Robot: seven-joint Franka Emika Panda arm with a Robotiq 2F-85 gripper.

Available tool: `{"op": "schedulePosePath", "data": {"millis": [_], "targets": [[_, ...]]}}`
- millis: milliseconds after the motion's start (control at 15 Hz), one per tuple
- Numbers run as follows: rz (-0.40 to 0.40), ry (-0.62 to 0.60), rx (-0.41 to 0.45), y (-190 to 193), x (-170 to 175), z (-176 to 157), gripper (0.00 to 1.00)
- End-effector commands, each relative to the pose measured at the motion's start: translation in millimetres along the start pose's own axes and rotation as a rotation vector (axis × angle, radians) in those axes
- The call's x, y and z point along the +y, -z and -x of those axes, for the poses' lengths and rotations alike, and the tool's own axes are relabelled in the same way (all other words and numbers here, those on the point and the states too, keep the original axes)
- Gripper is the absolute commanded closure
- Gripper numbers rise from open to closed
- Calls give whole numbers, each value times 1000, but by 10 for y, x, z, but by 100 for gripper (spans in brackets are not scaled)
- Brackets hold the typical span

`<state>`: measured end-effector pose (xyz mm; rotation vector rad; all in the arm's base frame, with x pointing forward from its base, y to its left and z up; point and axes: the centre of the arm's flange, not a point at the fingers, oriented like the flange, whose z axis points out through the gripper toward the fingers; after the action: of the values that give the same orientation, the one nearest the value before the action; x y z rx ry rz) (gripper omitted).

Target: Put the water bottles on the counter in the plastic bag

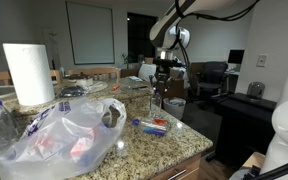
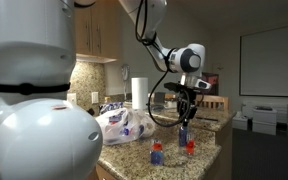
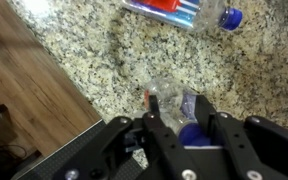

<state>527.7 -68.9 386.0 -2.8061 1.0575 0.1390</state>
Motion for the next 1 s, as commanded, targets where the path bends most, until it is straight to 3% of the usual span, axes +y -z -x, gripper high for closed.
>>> {"op": "schedulePosePath", "data": {"millis": [0,67,400,533,600,667,800,933], "targets": [[-1,23,27,-13,-59,-90,35],[-5,26,33,-7,-78,-109,35],[-8,39,58,66,-216,-227,5],[-5,42,55,55,-259,-272,0],[0,41,55,40,-276,-294,8],[4,41,54,13,-289,-328,30],[7,41,50,-19,-307,-374,28],[11,45,45,-28,-321,-375,42]]}}
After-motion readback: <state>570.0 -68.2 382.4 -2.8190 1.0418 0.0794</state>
